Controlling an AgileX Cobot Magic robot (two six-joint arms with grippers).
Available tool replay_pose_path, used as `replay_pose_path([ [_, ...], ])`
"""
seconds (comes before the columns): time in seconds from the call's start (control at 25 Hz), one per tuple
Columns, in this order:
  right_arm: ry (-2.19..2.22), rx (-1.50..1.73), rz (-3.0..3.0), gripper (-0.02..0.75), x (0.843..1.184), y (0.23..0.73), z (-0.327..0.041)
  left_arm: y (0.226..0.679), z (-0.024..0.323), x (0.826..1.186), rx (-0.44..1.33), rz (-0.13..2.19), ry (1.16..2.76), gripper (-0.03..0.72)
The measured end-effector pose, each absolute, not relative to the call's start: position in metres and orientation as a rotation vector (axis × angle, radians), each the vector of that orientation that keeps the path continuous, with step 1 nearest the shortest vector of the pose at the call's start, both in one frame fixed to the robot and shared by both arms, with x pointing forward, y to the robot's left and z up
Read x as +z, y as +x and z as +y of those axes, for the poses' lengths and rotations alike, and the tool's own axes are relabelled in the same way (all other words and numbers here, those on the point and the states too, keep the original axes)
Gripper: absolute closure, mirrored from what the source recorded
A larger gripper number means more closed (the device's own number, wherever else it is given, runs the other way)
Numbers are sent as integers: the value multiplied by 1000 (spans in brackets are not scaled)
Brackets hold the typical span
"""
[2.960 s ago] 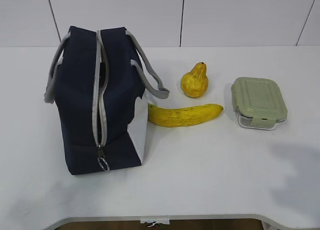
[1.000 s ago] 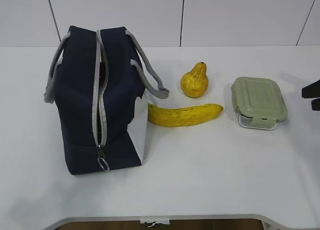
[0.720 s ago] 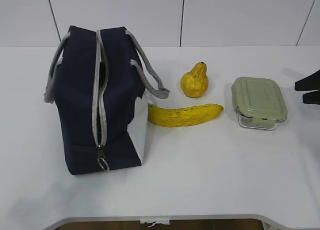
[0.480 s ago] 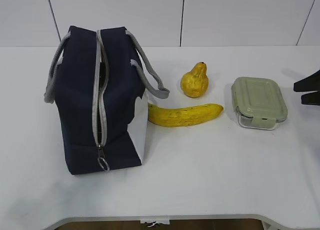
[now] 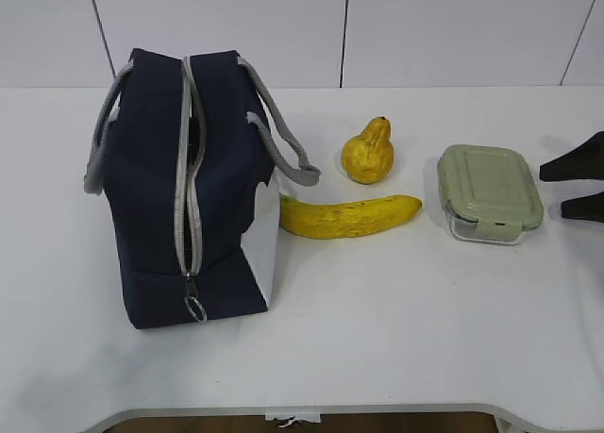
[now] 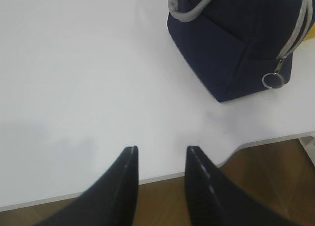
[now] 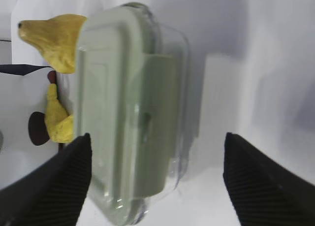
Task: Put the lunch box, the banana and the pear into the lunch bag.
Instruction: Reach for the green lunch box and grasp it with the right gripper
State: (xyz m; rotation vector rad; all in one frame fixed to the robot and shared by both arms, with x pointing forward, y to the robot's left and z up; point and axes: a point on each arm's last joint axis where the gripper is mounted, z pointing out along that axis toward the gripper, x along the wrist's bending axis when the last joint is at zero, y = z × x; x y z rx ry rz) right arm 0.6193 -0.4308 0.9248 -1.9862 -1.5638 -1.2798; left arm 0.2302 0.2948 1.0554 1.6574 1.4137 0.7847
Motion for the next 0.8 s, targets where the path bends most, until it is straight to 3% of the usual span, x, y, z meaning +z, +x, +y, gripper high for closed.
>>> replay_pose_path([
  [0.32, -1958, -1300, -1552, 139, 905, 636, -429, 230, 295, 1055, 785, 1414, 1657, 433],
  [0.8, -1876, -1326, -1602, 145, 905, 648, -402, 230, 295, 1055, 785, 1414, 1657, 433],
])
